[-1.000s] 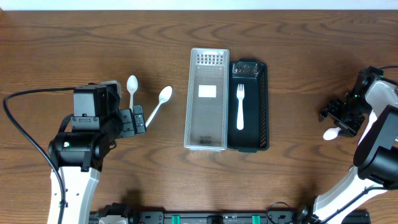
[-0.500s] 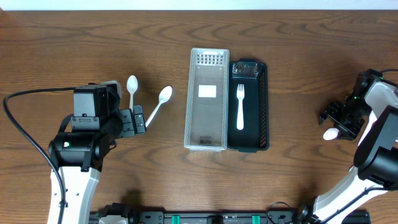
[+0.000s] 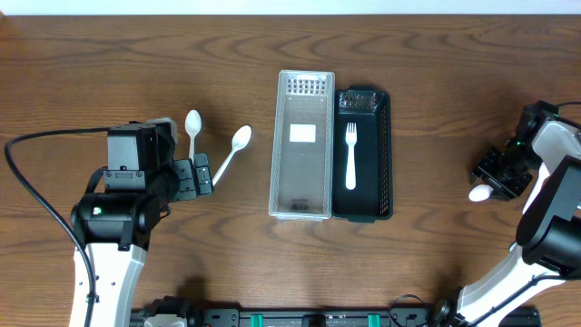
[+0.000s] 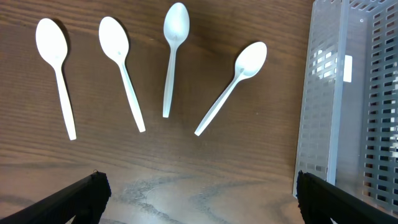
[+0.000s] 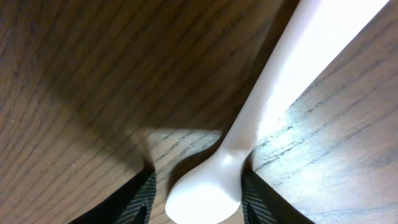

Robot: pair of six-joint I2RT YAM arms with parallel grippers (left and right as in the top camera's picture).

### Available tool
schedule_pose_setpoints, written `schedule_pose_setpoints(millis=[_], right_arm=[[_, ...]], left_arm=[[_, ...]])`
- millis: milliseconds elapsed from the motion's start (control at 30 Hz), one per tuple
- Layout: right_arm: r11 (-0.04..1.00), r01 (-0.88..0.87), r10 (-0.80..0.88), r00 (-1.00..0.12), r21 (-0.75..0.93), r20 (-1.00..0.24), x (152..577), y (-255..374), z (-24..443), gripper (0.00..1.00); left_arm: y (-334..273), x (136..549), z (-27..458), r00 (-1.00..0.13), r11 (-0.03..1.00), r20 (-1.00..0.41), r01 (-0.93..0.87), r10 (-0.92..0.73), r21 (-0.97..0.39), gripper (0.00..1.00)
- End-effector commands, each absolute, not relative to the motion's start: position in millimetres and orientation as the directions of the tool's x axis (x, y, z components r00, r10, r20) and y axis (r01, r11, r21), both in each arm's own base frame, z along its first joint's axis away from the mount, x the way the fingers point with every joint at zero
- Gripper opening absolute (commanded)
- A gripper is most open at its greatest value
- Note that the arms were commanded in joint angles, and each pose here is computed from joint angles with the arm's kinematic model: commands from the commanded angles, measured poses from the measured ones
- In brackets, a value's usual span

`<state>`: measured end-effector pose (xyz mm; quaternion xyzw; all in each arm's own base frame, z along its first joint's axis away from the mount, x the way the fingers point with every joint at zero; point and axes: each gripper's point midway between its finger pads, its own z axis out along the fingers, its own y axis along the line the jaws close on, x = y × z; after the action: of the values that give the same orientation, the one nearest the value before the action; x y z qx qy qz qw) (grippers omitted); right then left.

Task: Pack container
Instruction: 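Lower right gripper and grasp the white spoon among the forks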

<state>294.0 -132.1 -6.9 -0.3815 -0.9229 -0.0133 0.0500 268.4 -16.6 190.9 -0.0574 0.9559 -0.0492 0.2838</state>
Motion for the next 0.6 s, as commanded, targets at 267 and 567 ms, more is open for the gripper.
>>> schedule_pose_setpoints(millis=[267, 567], right_arm=[[0.701, 0.712, 0.711, -0.691, -0.048, 0.129, 283.8, -131.6, -23.6, 0.45], [0.721, 0.692, 0.692, -0.718, -0.025, 0.074, 297.0, -137.7, -25.1, 0.40]], left_arm=[[-15.3, 270.2, 195.2, -0.828, 0.991, -0.548, -0.071, -0.120, -0.109, 0.98], [-15.3, 270.2, 195.2, -0.828, 0.991, -0.548, -0.071, -0.120, -0.109, 0.98]])
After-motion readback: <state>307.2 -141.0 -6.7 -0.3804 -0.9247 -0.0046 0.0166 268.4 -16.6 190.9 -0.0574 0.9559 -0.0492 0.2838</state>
